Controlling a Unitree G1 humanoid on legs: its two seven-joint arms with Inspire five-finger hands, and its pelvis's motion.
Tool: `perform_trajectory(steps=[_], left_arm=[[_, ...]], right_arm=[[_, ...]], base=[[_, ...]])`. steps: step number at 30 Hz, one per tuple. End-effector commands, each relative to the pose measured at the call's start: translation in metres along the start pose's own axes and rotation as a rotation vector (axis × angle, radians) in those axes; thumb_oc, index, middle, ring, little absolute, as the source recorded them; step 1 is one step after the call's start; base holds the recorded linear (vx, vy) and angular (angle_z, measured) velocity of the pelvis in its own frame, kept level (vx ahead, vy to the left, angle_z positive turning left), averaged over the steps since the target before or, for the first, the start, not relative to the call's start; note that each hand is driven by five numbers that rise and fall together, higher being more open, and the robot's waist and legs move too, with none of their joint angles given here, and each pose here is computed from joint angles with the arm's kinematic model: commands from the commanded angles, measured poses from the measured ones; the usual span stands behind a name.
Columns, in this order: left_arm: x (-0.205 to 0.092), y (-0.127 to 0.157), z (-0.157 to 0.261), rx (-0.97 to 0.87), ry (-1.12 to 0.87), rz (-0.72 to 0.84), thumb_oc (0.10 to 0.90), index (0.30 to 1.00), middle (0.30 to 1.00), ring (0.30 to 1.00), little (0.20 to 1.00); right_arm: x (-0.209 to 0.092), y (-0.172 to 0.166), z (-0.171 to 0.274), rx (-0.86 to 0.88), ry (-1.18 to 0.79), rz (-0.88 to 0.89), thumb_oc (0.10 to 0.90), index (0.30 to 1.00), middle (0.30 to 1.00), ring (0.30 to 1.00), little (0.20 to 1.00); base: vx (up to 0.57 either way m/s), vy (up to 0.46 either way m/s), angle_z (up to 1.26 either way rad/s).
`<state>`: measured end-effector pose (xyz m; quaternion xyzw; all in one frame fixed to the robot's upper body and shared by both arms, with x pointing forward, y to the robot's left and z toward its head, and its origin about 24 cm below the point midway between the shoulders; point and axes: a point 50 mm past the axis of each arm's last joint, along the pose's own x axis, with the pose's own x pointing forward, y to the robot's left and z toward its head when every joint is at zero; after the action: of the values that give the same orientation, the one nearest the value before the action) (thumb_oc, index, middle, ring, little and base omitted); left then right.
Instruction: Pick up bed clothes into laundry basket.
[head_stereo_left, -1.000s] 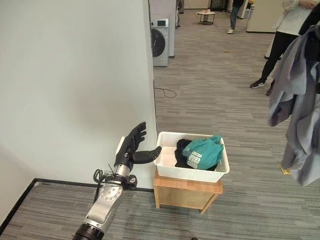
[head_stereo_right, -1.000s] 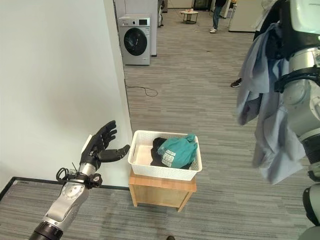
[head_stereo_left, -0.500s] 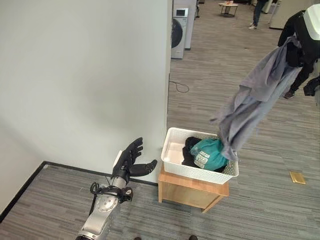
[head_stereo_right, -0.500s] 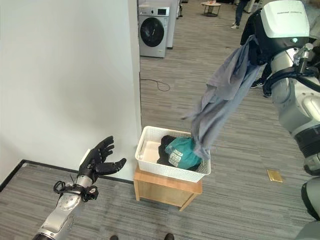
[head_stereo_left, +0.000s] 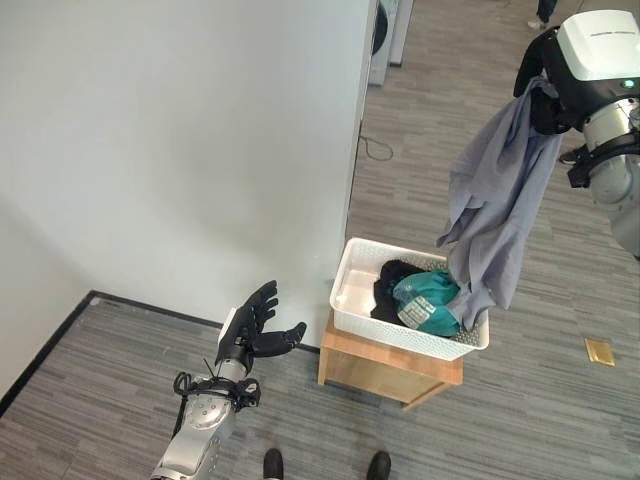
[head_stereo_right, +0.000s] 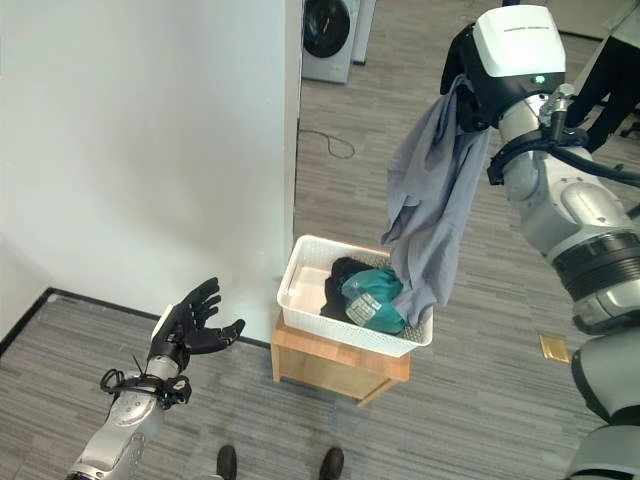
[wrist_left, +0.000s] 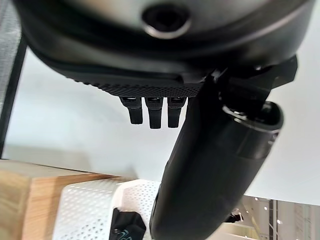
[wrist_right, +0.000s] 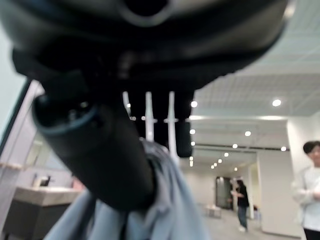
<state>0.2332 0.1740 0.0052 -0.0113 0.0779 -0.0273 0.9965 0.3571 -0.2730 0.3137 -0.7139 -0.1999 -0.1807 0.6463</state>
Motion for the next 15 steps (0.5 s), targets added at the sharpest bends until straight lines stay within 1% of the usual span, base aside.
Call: perform_trajectory(steps=[1,3,4,6,7,8,10,11,12,13,14,15], left_arm=[[0.022,-0.016,0.066,0.004,-0.302,-0.105,0.800,0.900,0.900,0.900,0.900],[0.024,-0.016,0.067,0.012,-0.300,-0.108,0.800,0.900,0.900,0.900,0.900],[0.026,-0.017,0.065,0.015,-0.294,-0.105,0.800,0.900,0.900,0.900,0.900],[0.027,-0.017,0.065,0.016,-0.290,-0.104,0.800,0.900,0.900,0.900,0.900],[0.029,-0.018,0.066,0.013,-0.291,-0.103,0.800,0.900,0.900,0.900,0.900],[0.029,-0.018,0.066,0.015,-0.291,-0.103,0.800,0.900,0.900,0.900,0.900],[0.033,-0.023,0.069,-0.002,-0.300,-0.110,0.800,0.900,0.900,0.900,0.900],[0.033,-0.023,0.068,0.000,-0.298,-0.110,0.800,0.900,0.900,0.900,0.900],[0.036,-0.025,0.070,-0.003,-0.302,-0.116,0.800,0.900,0.900,0.900,0.900],[0.036,-0.025,0.070,-0.001,-0.302,-0.116,0.800,0.900,0.900,0.900,0.900],[0.038,-0.027,0.073,0.003,-0.308,-0.120,0.800,0.900,0.900,0.900,0.900],[0.038,-0.027,0.072,0.004,-0.307,-0.121,0.800,0.900,0.900,0.900,0.900]], right_arm=[[0.023,-0.098,0.004,-0.019,-0.017,-0.328,0.400,0.300,0.300,0.300,0.300],[0.023,-0.092,0.007,-0.006,-0.026,-0.317,0.400,0.300,0.300,0.300,0.300],[0.022,-0.082,0.007,0.015,-0.024,-0.296,0.400,0.300,0.300,0.300,0.300],[0.022,-0.078,0.007,0.026,-0.019,-0.286,0.400,0.300,0.300,0.300,0.300],[0.021,-0.069,0.009,0.050,-0.016,-0.271,0.400,0.300,0.300,0.300,0.300],[0.021,-0.069,0.008,0.050,-0.015,-0.271,0.400,0.300,0.300,0.300,0.300],[0.018,-0.049,0.014,0.128,-0.008,-0.247,0.400,0.300,0.300,0.300,0.300],[0.017,-0.048,0.013,0.130,-0.007,-0.245,0.400,0.300,0.300,0.300,0.300],[0.013,-0.031,0.014,0.171,0.013,-0.216,0.400,0.300,0.300,0.300,0.300],[0.013,-0.030,0.013,0.172,0.015,-0.216,0.400,0.300,0.300,0.300,0.300],[0.010,-0.019,0.014,0.194,0.028,-0.192,0.400,0.300,0.300,0.300,0.300],[0.010,-0.018,0.014,0.195,0.029,-0.192,0.400,0.300,0.300,0.300,0.300]], base=[[-0.11,0.002,0.01],[-0.09,0.006,0.02],[-0.03,0.003,0.02],[-0.02,-0.001,0.01],[-0.03,0.003,0.07],[-0.07,-0.007,0.15],[-0.02,-0.027,0.17],[0.05,-0.058,0.13],[0.06,-0.052,0.14],[-0.02,-0.046,0.24],[-0.01,-0.015,0.20],[-0.01,-0.023,0.24]])
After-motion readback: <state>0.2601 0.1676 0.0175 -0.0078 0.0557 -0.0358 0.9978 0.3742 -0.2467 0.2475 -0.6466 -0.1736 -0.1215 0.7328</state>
